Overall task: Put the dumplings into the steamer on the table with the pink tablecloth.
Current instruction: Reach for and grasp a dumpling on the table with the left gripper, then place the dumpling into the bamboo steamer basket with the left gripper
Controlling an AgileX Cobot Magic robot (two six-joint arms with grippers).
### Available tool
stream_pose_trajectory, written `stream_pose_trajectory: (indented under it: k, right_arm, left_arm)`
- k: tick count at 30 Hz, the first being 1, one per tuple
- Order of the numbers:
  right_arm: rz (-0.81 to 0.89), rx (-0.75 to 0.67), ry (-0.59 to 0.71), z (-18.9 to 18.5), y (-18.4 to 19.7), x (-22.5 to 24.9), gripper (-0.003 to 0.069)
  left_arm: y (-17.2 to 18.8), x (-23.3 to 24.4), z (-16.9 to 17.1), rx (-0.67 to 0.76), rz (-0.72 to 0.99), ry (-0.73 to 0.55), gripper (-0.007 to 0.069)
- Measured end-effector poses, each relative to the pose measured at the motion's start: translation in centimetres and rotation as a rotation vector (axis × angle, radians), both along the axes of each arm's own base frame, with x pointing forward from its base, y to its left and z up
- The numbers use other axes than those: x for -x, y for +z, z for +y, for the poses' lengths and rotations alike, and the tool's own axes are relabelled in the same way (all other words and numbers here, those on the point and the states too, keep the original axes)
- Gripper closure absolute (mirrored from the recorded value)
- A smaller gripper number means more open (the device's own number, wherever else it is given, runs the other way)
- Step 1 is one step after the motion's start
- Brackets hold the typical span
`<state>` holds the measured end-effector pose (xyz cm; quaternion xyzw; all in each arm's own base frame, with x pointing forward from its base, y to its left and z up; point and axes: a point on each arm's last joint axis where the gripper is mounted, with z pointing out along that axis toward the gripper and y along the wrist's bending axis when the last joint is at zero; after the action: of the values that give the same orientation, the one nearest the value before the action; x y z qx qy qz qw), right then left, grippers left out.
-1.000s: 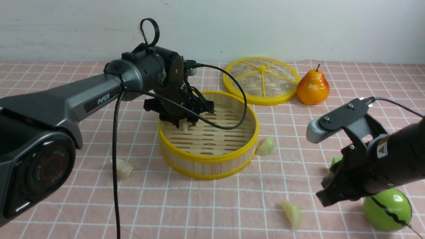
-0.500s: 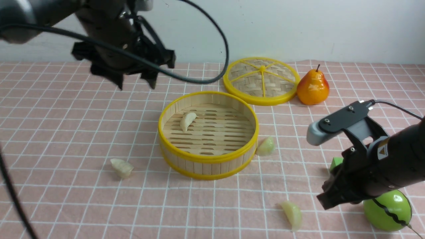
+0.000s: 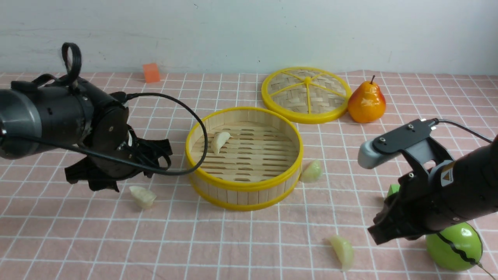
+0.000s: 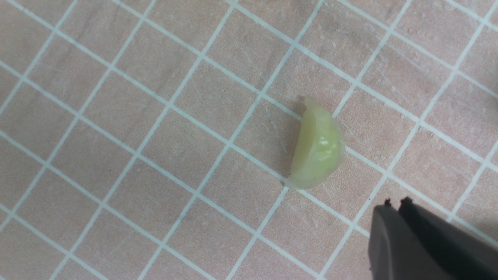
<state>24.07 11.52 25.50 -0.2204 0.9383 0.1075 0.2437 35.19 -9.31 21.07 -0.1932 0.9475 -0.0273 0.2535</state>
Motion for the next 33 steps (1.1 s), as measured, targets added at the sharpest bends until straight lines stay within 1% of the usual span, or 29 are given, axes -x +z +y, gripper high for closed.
stream_pose_trajectory:
  k: [4,7,9,11,14,16,18,21,23,26,30,32,33]
  right_arm:
    - [-0.001,-0.003,-0.001,0.0,0.0,0.0,0.0627]
    - [-0.001,-0.003,-0.001,0.0,0.0,0.0,0.0627]
    - [-0.001,-0.003,-0.001,0.0,0.0,0.0,0.0627]
    - [-0.001,-0.003,-0.001,0.0,0.0,0.0,0.0627]
    - [-0.002,-0.003,-0.001,0.0,0.0,0.0,0.0625]
    - [-0.002,-0.003,-0.001,0.0,0.0,0.0,0.0624]
    - [-0.002,-0.003,-0.001,0.0,0.0,0.0,0.0622]
    - [-0.002,-0.003,-0.001,0.0,0.0,0.0,0.0620]
    - [-0.003,-0.003,0.000,0.0,0.0,0.0,0.0617]
    - [-0.009,-0.005,-0.001,0.0,0.0,-0.1,0.0617]
    - [-0.024,-0.010,-0.003,0.1,0.1,-0.2,0.0617]
    - [-0.027,-0.012,-0.004,0.1,0.1,-0.2,0.0617]
    - [-0.027,-0.011,-0.003,0.1,0.1,-0.2,0.0617]
  left_arm:
    - [-2.9,-1.2,-0.5,0.020,0.071,0.017,0.0146]
    - [-3.9,-1.5,-0.6,0.016,0.091,0.010,0.0146]
    - [-5.0,-1.8,-0.6,-0.013,0.106,-0.017,0.0146]
    - [-5.3,-1.9,-0.6,-0.029,0.110,-0.029,0.0148]
    - [-5.3,-2.2,-0.5,-0.055,0.097,-0.053,0.0208]
    - [-5.4,-2.2,-0.5,-0.061,0.095,-0.058,0.0270]
    - [-5.4,-2.2,-0.6,-0.067,0.096,-0.068,0.0286]
    - [-5.1,-2.1,-0.6,-0.067,0.098,-0.078,0.0287]
    - [-4.2,-1.6,-0.9,-0.072,0.099,-0.107,0.0297]
    - [-0.3,-0.8,-2.6,-0.067,-0.002,-0.213,0.0307]
    - [5.3,-0.1,-6.2,-0.053,-0.193,-0.414,0.0307]
    - [6.5,-0.2,-8.1,-0.070,-0.254,-0.524,0.0314]
    - [6.5,-0.3,-8.8,-0.085,-0.265,-0.568,0.0314]
